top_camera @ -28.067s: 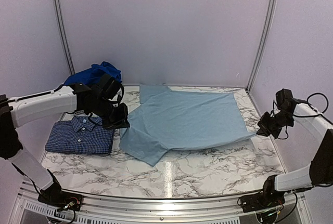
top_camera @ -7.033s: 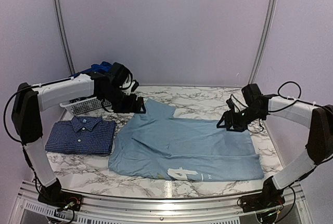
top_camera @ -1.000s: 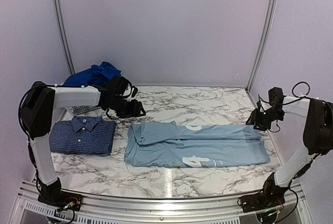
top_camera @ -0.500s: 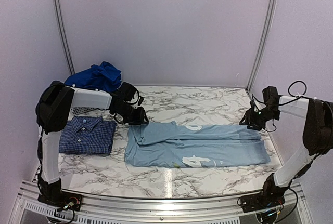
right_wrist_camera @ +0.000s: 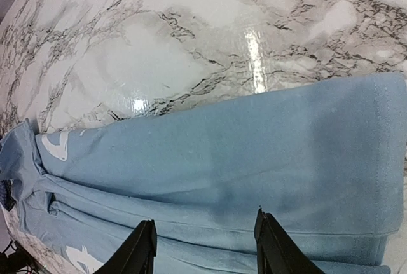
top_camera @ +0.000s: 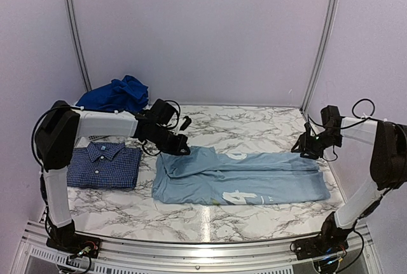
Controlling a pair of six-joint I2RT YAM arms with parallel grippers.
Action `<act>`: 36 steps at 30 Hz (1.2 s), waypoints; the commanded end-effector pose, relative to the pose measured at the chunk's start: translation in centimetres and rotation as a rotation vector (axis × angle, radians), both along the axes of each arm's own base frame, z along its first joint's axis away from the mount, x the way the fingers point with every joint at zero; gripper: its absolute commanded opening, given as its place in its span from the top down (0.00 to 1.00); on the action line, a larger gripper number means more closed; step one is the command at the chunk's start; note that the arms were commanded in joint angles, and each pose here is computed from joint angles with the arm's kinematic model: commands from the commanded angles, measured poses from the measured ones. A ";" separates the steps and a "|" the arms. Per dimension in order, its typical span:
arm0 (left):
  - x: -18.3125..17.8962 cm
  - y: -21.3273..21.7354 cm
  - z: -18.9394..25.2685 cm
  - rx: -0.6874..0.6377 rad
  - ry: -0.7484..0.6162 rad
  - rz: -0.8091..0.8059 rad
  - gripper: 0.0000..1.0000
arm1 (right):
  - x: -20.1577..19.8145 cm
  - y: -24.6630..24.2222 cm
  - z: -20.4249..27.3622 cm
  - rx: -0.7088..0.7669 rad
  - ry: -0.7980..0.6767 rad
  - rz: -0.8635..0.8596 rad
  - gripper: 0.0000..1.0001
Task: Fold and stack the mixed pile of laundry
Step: Fold the 1/3-folded T-shirt at the center of the board.
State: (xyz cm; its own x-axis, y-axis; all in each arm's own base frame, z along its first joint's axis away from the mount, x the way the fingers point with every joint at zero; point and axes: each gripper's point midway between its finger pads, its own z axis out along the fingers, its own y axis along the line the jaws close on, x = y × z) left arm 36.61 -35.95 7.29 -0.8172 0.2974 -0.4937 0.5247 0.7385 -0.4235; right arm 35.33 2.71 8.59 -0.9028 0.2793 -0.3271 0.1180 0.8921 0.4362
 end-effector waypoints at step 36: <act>-21.8 0.9 -0.4 0.110 -0.310 -0.736 0.61 | -11.5 33.3 1.3 0.355 -0.022 0.931 0.66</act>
State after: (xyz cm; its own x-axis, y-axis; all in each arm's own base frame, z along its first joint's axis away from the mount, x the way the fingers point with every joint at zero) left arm 16.38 -35.68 5.68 -0.2616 0.7808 -0.5674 0.9637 0.2433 -0.1095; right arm 24.36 32.43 9.01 -0.8444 -0.4111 -0.3436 -0.5254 0.5101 0.6810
